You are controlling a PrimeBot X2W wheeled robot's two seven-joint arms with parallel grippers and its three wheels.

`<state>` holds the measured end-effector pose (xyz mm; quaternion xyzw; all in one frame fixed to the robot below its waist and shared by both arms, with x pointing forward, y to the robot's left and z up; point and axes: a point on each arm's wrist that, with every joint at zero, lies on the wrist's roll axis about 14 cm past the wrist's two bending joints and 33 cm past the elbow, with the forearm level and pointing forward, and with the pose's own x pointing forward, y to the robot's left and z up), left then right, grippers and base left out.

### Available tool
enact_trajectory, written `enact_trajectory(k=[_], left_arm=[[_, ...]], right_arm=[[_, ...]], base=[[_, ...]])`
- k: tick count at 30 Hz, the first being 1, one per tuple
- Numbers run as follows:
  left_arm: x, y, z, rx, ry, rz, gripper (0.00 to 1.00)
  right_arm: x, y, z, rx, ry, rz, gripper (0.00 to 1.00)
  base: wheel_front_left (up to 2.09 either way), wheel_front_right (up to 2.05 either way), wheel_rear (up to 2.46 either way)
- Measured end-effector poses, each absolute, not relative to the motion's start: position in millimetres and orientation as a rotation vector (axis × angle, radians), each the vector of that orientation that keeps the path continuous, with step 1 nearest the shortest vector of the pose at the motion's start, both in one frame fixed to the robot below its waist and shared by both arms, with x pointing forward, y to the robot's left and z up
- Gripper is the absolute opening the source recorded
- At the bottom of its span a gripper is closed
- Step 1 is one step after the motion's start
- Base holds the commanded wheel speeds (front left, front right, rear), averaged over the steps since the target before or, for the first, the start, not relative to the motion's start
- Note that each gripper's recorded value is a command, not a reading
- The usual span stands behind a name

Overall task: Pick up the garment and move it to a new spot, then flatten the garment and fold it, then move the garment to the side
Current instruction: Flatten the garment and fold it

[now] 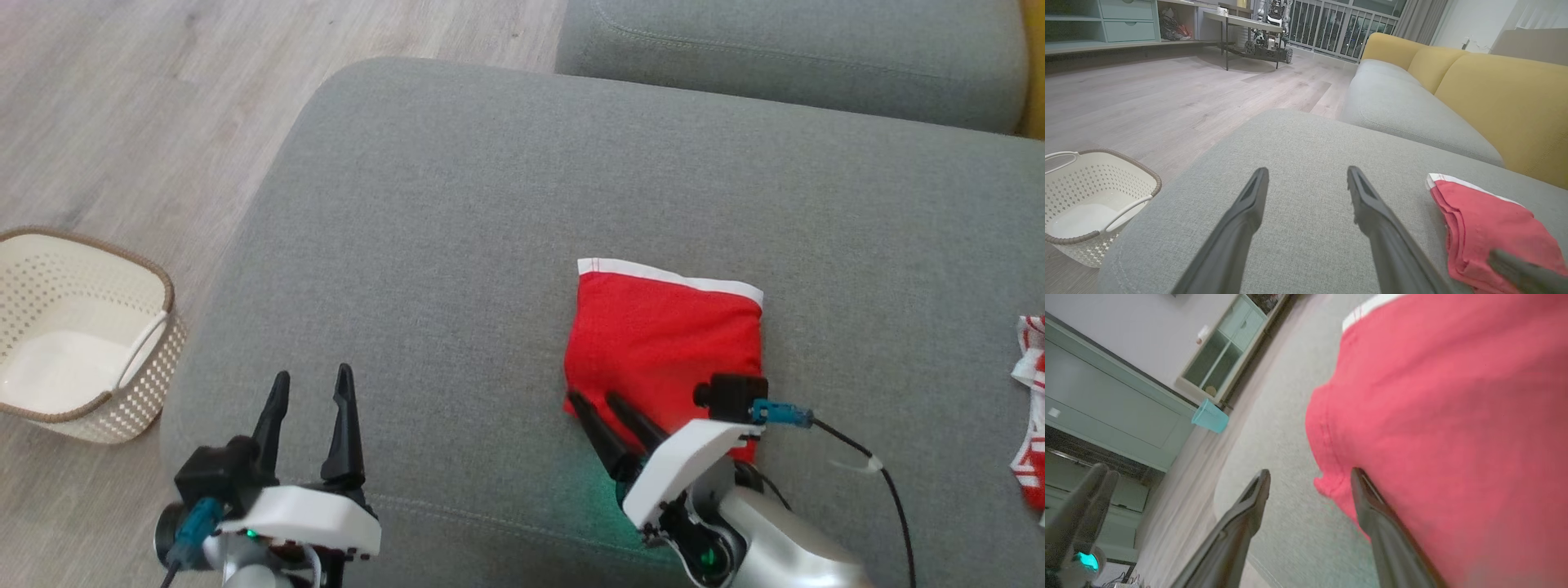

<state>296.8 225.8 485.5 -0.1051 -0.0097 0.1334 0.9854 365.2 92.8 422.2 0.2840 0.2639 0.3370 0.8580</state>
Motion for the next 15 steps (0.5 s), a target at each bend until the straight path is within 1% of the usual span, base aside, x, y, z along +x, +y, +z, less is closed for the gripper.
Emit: enact_trajectory(k=[4, 7, 12, 15], left_arm=[[297.7, 226.1, 482.9, -0.214, -0.010, 0.271, 1.00], [301.1, 225.4, 482.7, -0.217, -0.008, 0.268, 1.00], [307.8, 218.9, 485.4, -0.218, -0.015, 0.243, 1.00], [312.6, 214.5, 491.6, -0.221, -0.035, 0.222, 1.00]], right_arm=[[364.6, 86.6, 406.3, 0.570, 0.599, 0.683, 1.00], [370.3, 84.4, 406.7, 0.586, 0.598, 0.666, 1.00], [388.5, 78.7, 433.8, 0.599, 0.495, 0.664, 1.00], [399.1, 62.3, 451.8, 0.606, 0.421, 0.643, 1.00]], base=[[0.00, 0.00, 0.00], [0.00, 0.00, 0.00], [0.00, 0.00, 0.00], [0.00, 0.00, 0.00]])
